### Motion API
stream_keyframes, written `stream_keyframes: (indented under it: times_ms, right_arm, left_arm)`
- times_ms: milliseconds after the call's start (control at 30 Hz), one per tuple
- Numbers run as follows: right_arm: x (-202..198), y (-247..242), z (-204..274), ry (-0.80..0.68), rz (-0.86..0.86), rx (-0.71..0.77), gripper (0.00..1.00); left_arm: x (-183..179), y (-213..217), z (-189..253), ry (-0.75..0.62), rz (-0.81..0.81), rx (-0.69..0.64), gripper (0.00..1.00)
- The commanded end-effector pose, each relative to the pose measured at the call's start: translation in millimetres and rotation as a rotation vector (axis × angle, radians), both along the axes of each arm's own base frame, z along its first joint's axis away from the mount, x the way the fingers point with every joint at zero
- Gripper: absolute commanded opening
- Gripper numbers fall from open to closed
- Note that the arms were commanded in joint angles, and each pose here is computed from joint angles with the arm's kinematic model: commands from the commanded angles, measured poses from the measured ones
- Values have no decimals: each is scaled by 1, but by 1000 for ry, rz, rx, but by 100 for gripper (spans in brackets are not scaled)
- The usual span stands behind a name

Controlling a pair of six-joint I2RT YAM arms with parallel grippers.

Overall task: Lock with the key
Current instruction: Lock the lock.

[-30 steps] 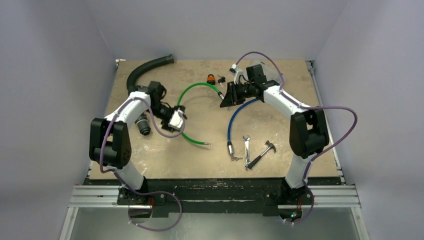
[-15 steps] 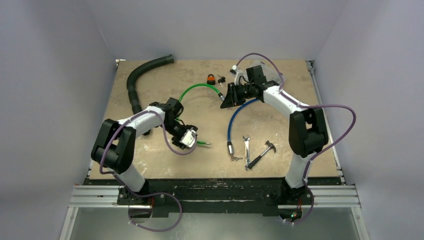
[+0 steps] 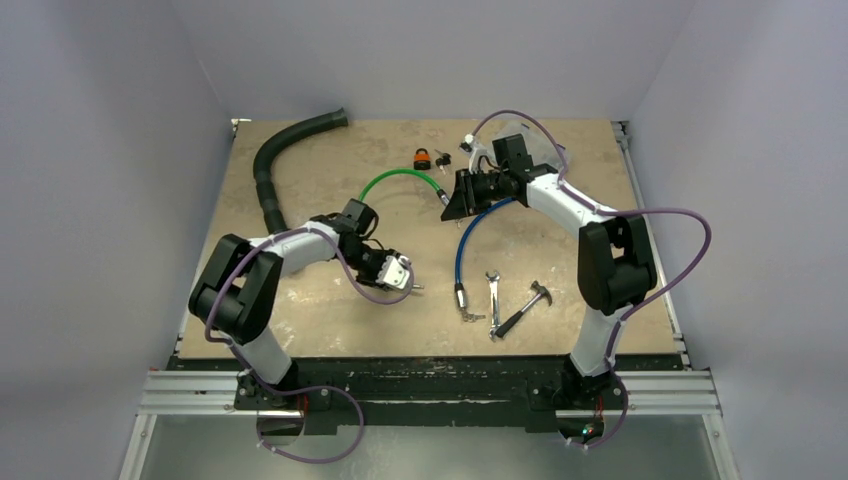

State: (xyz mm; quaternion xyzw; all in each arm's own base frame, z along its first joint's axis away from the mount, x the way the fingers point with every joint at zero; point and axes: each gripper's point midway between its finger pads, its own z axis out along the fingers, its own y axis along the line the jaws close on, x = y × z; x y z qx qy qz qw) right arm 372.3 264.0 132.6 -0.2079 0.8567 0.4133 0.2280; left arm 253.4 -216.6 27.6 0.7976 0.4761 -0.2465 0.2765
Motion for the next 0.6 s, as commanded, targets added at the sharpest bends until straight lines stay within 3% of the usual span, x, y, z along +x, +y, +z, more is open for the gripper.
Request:
stream_keyframes:
  times_ms: [0, 67, 133, 167, 267, 433, 567]
  right_arm:
    - [-3, 4, 23, -58, 35, 55, 0]
    - [-4, 5, 23, -56, 39, 60, 0]
    - [-6, 5, 23, -51, 43, 65, 0]
    - [-6, 5, 23, -50, 45, 68, 0]
    - [-8, 6, 25, -51, 56, 76, 0]
    - [-13, 7, 25, -42, 71, 92, 0]
    - [-15, 8, 25, -40, 75, 99, 0]
  left_arm:
    - [5, -15, -4, 13, 82, -15, 35]
    - [4, -16, -7, 4, 91, 3, 28]
    - [4, -17, -7, 4, 97, 9, 6]
    - [6, -18, -4, 11, 119, 6, 0]
    - [24, -26, 15, 79, 275, -45, 0]
    - [83, -34, 60, 232, 650, -262, 0]
    - [107, -44, 88, 276, 785, -397, 0]
